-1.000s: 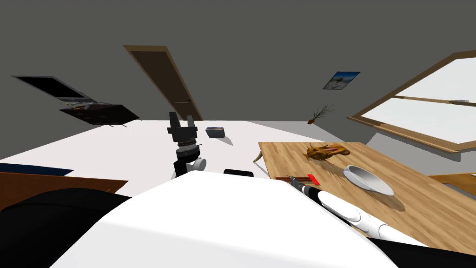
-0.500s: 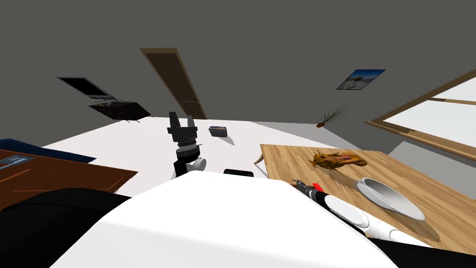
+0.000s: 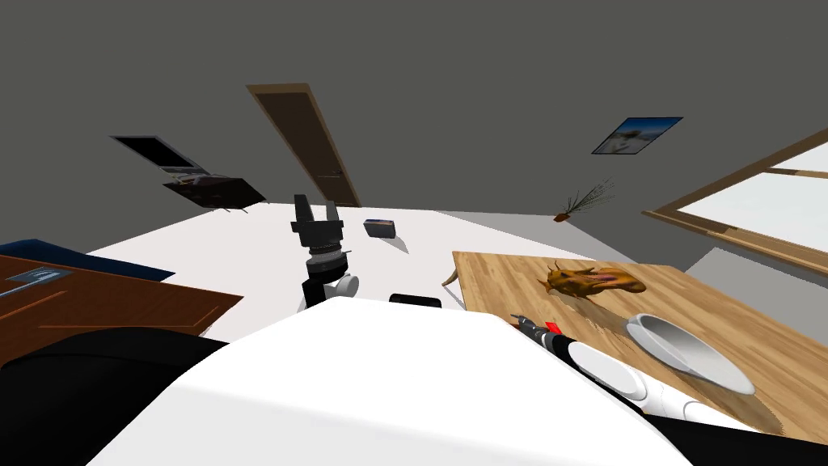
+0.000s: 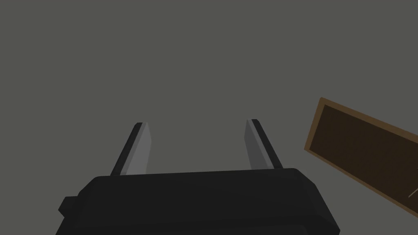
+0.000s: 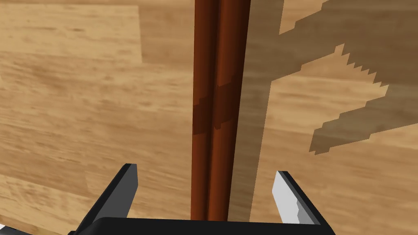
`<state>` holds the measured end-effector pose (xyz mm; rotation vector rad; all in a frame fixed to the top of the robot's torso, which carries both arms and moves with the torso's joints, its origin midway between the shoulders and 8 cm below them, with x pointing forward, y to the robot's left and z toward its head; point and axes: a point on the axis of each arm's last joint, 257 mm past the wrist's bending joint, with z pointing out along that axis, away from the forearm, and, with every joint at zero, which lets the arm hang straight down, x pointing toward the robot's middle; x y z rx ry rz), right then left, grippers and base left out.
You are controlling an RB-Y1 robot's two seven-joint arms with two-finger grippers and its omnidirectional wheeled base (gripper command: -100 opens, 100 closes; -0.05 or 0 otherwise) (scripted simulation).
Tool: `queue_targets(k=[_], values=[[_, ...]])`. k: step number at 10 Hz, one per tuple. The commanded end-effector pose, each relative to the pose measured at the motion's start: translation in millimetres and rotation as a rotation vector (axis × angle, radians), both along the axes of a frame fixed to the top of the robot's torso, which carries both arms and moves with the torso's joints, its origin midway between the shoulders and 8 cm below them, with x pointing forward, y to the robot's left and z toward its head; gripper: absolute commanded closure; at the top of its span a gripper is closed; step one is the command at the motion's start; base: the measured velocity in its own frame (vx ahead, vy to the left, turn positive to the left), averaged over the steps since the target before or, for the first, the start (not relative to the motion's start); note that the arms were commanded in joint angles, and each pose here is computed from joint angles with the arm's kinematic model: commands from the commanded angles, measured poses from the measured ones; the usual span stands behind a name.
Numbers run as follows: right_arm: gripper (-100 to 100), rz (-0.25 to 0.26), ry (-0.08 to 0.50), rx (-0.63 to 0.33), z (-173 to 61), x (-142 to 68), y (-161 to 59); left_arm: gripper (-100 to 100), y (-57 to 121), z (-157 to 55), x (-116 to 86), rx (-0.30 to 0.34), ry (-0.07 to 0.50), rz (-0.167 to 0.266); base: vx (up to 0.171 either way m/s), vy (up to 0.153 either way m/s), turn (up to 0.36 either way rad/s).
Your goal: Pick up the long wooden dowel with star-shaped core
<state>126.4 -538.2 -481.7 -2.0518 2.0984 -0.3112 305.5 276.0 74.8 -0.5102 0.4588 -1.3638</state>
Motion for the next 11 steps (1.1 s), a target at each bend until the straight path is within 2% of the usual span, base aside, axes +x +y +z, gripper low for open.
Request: queue_targets(k=[1,3,4,5,9,10,11], values=[[-100,-0.013,-0.002,0.001,-9.7,-5.1,2.2,0,0.0,0.0,0.0,0.000,0.000,0.000,0.005,-0.017,0.091],[-100,-0.029,-0.002,0.001,-21.9,-11.8,5.8,0,0.0,0.0,0.0,0.000,0.000,0.000,0.011,-0.036,0.116],[-100,-0.024,-0.002,0.002,-19.3,-9.8,6.0,0,0.0,0.0,0.0,0.000,0.000,0.000,0.003,-0.015,0.012],[100,-0.025,-0.002,0.003,-20.2,-10.2,6.7,0,0.0,0.0,0.0,0.000,0.000,0.000,0.000,0.000,0.000],[100,-0.025,-0.002,0.003,-20.0,-10.0,6.5,0,0.0,0.0,0.0,0.000,0.000,0.000,0.000,0.000,0.000],[0,-0.025,-0.003,0.003,-20.0,-9.9,6.5,0,0.0,0.0,0.0,0.000,0.000,0.000,0.000,0.000,0.000],[100,-0.013,-0.002,0.001,-9.7,-5.1,2.2,0,0.0,0.0,0.0,0.000,0.000,0.000,-0.009,0.021,-0.117]])
